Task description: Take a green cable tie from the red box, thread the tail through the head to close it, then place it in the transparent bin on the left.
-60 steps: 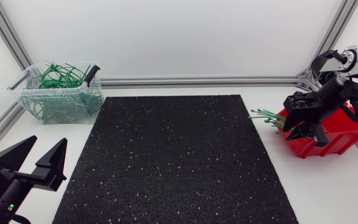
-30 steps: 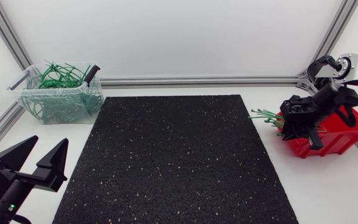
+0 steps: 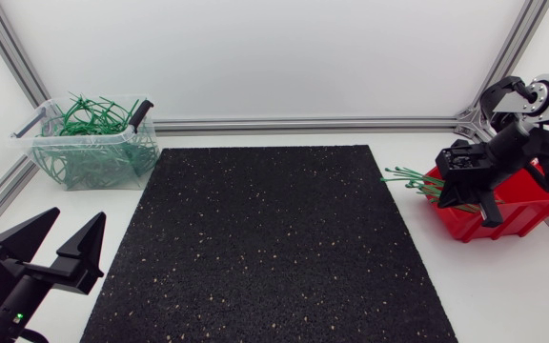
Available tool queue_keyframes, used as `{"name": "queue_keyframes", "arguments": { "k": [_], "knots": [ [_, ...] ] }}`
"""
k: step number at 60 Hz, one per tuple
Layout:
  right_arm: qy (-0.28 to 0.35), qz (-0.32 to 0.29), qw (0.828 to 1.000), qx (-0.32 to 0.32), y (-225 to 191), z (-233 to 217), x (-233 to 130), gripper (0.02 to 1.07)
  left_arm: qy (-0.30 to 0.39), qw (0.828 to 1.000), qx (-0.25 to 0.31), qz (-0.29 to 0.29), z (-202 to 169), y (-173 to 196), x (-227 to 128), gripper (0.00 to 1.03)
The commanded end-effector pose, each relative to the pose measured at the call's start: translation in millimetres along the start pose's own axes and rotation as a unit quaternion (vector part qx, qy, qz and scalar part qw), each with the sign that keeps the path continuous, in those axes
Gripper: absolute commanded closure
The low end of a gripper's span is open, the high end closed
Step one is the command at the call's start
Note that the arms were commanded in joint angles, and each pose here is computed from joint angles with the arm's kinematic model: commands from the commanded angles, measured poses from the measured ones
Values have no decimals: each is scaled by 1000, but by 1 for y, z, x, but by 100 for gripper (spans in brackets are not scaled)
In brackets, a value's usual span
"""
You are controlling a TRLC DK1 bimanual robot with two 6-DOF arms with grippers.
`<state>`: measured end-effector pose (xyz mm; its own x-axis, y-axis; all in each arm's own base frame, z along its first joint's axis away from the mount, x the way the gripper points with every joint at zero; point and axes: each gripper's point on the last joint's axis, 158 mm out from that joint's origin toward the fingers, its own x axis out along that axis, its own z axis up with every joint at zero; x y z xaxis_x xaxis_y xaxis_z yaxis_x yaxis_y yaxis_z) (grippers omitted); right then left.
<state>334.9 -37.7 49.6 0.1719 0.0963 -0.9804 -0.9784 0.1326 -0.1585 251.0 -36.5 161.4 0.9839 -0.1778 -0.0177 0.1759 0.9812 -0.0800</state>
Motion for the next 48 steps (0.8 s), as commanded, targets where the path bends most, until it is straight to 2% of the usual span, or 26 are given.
{"name": "queue_keyframes", "arguments": {
  "k": [1,9,24,34,48],
  "knots": [
    [-9,-4,1000,10,-1,3,-12,101,25,1000,1,-3,-23,0,2,4],
    [-29,-8,999,25,-5,7,-27,101,25,1000,1,-3,-23,0,2,4],
    [-107,-48,991,62,-23,38,-94,101,26,1000,1,-2,-23,0,2,4],
    [-175,-59,978,99,-33,67,-146,101,26,1000,0,-2,-23,0,2,4],
    [-221,-75,959,162,-40,91,-182,101,27,1000,0,-2,-24,0,2,4]
  ]
}}
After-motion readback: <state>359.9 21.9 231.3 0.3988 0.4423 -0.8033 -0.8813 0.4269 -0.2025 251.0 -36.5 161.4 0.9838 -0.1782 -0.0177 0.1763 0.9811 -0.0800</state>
